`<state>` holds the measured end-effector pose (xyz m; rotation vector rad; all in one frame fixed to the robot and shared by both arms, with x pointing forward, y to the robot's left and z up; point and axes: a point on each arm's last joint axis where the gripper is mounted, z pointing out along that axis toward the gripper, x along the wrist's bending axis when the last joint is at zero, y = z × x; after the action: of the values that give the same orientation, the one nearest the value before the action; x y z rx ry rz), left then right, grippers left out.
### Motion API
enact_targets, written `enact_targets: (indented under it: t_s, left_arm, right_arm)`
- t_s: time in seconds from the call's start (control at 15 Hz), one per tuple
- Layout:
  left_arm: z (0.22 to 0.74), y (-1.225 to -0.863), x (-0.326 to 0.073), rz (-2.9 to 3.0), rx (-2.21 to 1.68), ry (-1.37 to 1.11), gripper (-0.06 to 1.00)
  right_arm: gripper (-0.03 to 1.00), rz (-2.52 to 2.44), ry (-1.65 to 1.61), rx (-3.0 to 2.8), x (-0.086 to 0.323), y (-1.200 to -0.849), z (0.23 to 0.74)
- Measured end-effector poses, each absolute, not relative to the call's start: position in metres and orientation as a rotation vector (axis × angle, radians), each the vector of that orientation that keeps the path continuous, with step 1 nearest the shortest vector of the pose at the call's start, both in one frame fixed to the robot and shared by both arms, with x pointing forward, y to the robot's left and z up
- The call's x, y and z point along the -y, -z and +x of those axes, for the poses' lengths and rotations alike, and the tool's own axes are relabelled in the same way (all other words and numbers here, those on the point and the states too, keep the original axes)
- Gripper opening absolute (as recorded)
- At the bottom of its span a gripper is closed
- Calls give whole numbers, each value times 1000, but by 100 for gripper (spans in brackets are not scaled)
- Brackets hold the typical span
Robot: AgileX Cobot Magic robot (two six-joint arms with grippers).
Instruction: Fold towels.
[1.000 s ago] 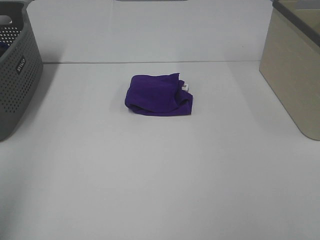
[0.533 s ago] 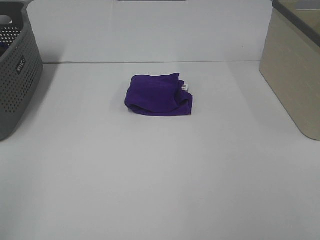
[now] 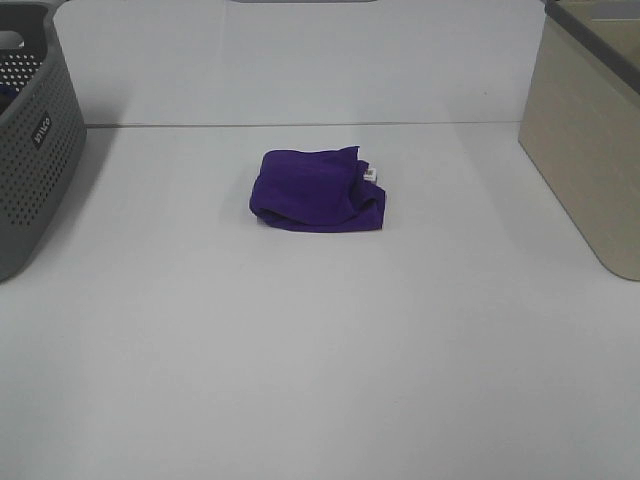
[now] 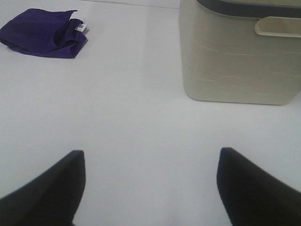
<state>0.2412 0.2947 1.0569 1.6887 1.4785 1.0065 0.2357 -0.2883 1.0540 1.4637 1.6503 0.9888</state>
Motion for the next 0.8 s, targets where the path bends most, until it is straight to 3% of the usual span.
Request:
enact_targets:
  t_s: [0.8]
  left_arm:
    - [233, -1056, -294, 1629, -1457, -1019, 68]
  right_arm:
    - [76, 1455, -1030, -1643, 286, -1054, 233]
